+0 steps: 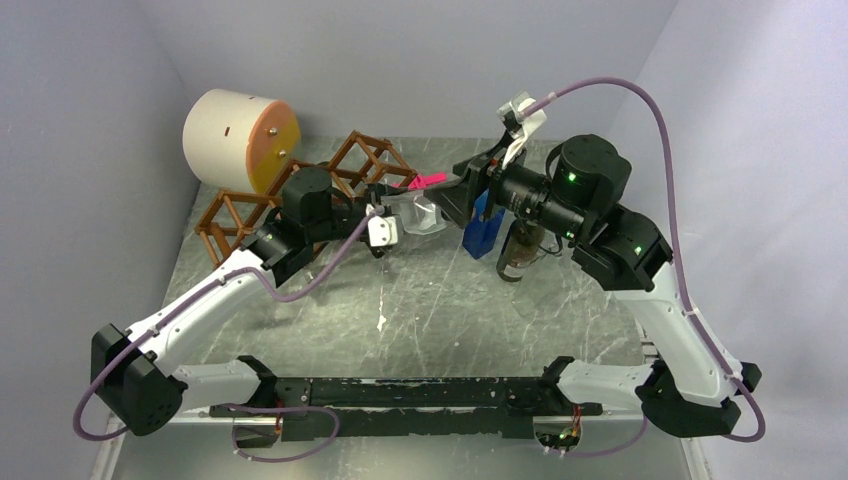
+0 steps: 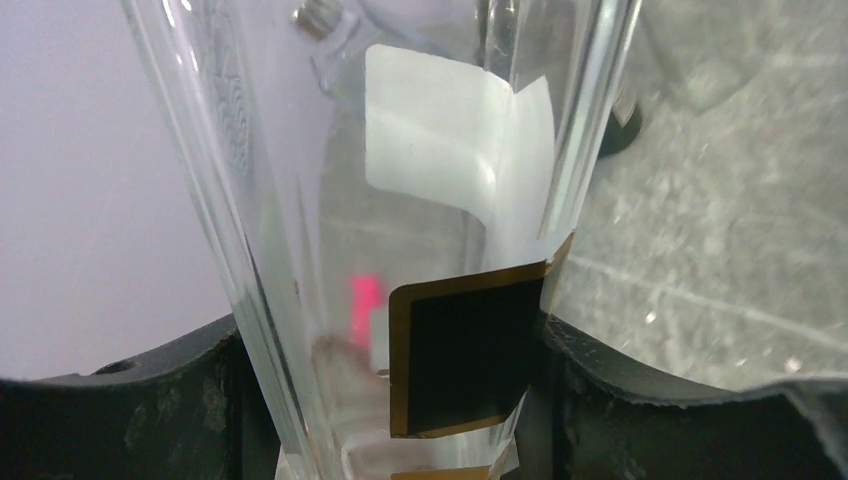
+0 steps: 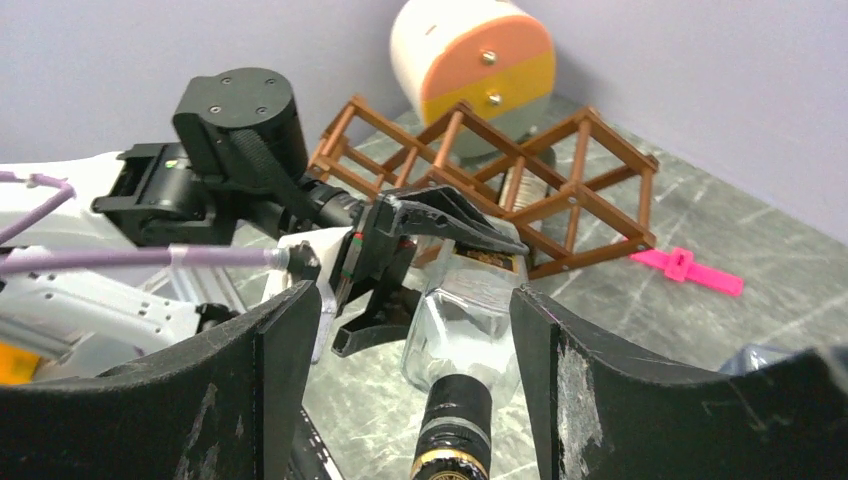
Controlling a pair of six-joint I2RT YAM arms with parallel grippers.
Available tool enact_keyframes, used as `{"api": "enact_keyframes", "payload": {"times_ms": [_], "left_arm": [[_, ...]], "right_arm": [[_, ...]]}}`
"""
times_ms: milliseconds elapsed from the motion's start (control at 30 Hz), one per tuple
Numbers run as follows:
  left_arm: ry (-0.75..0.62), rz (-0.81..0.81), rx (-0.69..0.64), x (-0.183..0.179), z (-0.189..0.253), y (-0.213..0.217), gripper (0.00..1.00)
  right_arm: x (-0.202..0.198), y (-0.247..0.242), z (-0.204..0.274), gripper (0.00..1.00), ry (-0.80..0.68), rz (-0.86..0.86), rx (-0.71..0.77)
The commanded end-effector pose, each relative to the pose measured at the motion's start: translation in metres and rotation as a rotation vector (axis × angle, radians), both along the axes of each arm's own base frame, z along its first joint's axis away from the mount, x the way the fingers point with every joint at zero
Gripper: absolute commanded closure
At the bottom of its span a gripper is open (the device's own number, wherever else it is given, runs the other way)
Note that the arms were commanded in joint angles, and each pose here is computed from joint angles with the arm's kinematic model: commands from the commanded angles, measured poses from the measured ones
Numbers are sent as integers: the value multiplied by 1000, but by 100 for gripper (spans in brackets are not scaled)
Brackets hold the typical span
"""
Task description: Put the wine bottle on the wine rack
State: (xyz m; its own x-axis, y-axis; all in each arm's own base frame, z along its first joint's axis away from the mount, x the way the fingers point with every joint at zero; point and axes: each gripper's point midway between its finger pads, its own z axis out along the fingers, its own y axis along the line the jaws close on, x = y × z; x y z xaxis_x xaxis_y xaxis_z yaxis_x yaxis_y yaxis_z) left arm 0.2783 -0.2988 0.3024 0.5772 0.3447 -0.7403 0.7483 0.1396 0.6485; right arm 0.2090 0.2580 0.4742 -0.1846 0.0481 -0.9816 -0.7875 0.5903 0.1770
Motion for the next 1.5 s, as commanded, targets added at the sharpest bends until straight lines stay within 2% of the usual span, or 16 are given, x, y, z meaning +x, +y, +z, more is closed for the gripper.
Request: {"api": "enact_keyframes", "payload": {"times_ms": [0, 300, 500, 667, 1167, 1367, 1467], "left_arm": [[-368, 40, -21, 20, 72, 4, 93], [-612, 80, 21, 29, 93, 11, 93], [-717, 57, 36, 22, 105, 13, 93], [-758, 31, 69, 21, 106, 10, 93], [-801, 79, 58, 30, 121, 12, 93], [-800, 108, 42, 32, 125, 14, 93], [-796, 118, 32, 33, 127, 15, 93]], "right_arm": [[12, -16, 0, 26, 25, -119, -6], [37, -28, -61, 25, 128, -272, -145], [37, -12, -84, 20, 165, -206, -178], [31, 7, -85, 18, 161, -108, -135], [52, 21, -143, 18, 287, -164, -227], [53, 29, -153, 26, 332, -147, -239], [53, 29, -156, 37, 341, -150, -237]]}}
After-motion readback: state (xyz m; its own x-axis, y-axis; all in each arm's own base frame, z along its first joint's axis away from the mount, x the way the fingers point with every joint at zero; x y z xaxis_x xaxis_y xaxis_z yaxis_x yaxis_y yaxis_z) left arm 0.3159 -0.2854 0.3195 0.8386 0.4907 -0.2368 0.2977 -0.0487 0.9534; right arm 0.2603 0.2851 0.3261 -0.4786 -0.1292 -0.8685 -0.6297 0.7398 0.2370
